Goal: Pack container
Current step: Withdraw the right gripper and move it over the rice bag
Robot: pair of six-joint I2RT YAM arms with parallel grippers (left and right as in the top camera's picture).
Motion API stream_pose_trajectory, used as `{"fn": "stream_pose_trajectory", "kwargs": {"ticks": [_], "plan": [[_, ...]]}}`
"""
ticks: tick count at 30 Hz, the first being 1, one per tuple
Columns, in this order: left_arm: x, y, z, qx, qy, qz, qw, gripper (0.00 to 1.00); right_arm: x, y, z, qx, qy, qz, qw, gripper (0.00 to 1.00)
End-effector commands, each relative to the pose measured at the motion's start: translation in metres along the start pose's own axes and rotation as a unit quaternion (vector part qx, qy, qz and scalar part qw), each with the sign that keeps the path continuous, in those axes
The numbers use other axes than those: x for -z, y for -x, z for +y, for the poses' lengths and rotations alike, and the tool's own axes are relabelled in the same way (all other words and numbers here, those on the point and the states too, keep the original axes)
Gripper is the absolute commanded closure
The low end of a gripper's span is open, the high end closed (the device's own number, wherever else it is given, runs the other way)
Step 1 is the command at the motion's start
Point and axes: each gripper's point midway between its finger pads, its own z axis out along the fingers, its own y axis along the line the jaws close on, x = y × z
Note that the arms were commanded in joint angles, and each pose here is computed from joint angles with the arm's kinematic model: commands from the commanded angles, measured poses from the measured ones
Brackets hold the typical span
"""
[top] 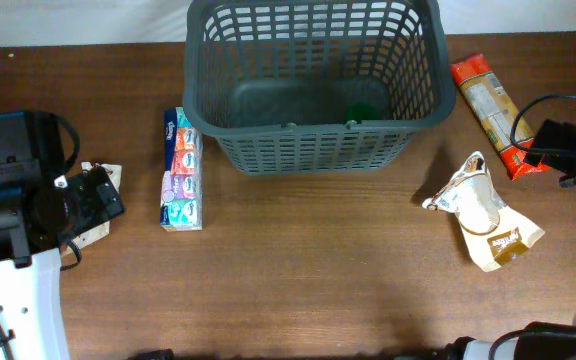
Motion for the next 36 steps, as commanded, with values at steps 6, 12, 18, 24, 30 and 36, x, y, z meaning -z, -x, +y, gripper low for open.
{"fn": "stream_pose_trajectory", "kwargs": {"ticks": [6,12,18,24,30,36], "plan": [[0.002,0.002,0.0,0.005,-0.003,-0.002,1.0,0.0,-0.009,0.014,0.035,0.175,0.09,-0.027,0.98,0.01],[0.002,0.004,-0.001,0.006,-0.005,-0.007,1.0,0.01,-0.044,0.007,0.045,0.276,0.113,0.017,0.954,0.01],[0.002,0.005,-0.001,0.006,-0.005,-0.008,1.0,0.0,-0.094,-0.006,0.039,0.28,0.096,0.101,0.95,0.01],[0.002,0.008,-0.002,0.008,-0.007,-0.014,1.0,0.0,-0.116,-0.03,0.042,0.282,0.11,0.175,0.937,0.01],[0.002,0.013,-0.003,0.011,-0.01,-0.025,1.0,0.0,-0.114,-0.03,0.059,0.358,0.169,0.149,0.906,0.01],[0.002,0.014,-0.003,0.012,-0.011,-0.027,1.0,0.0,-0.119,-0.019,0.059,0.355,0.161,0.128,0.912,0.01]]}}
